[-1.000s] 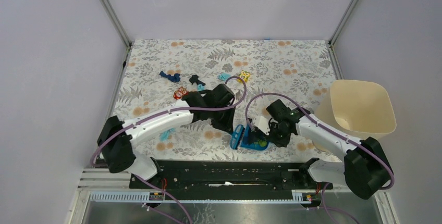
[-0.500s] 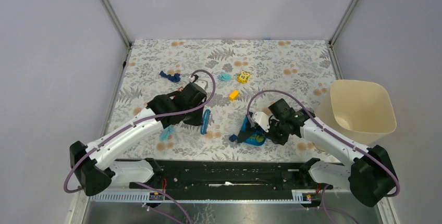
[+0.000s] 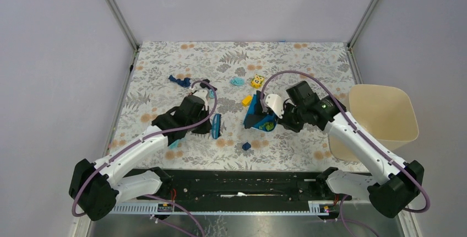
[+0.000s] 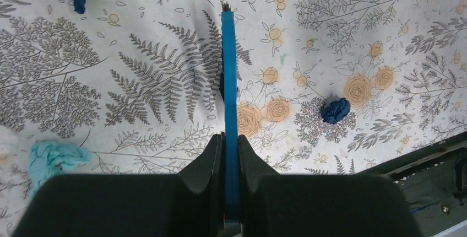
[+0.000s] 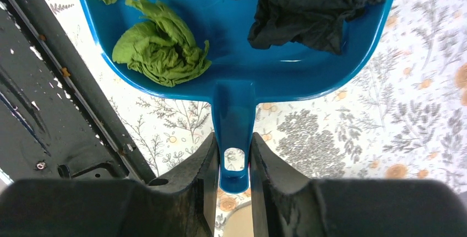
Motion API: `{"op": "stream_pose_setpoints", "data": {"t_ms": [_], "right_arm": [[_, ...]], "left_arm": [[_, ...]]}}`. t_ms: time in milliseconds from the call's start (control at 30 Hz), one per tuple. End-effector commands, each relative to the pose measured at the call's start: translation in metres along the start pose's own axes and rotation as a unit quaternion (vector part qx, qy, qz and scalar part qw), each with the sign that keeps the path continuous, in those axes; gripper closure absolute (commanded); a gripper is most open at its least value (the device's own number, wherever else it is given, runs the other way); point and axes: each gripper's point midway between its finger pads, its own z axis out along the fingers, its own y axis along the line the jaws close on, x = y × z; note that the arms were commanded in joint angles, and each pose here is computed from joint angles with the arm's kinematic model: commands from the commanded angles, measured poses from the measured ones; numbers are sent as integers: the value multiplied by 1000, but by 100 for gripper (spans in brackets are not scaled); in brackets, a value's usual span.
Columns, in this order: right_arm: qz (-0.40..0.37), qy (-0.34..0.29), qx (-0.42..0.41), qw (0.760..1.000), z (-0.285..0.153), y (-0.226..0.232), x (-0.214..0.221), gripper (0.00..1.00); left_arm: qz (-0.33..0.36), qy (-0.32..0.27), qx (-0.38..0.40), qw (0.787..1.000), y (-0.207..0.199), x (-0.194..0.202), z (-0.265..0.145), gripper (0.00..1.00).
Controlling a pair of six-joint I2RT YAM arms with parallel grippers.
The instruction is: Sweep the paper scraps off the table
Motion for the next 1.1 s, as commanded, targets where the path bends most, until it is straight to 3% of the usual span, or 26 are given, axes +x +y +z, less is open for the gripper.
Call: {"op": "stream_pose_setpoints", "data": {"t_ms": [0,433,700,867,1067], "right_arm": [[-16,17,-10,1000,-22,-3,-10,100],[5,69,-6,998,-80,-8,-12,100],[86,69,17,994,-126,-19,-3,100],[143,53,89,984,-160,-43,7,100],[202,78,172,961,-185,-61,34,100]], "left_arm": [[11,-57,36,998,-10,-19,4,100],[25,-36,30,999,-7,-10,9,100],[29,-12,39,999,-10,-2,14,100],[30,-8,39,999,-10,0,14,100],[31,1,53,998,-15,3,13,100]]}}
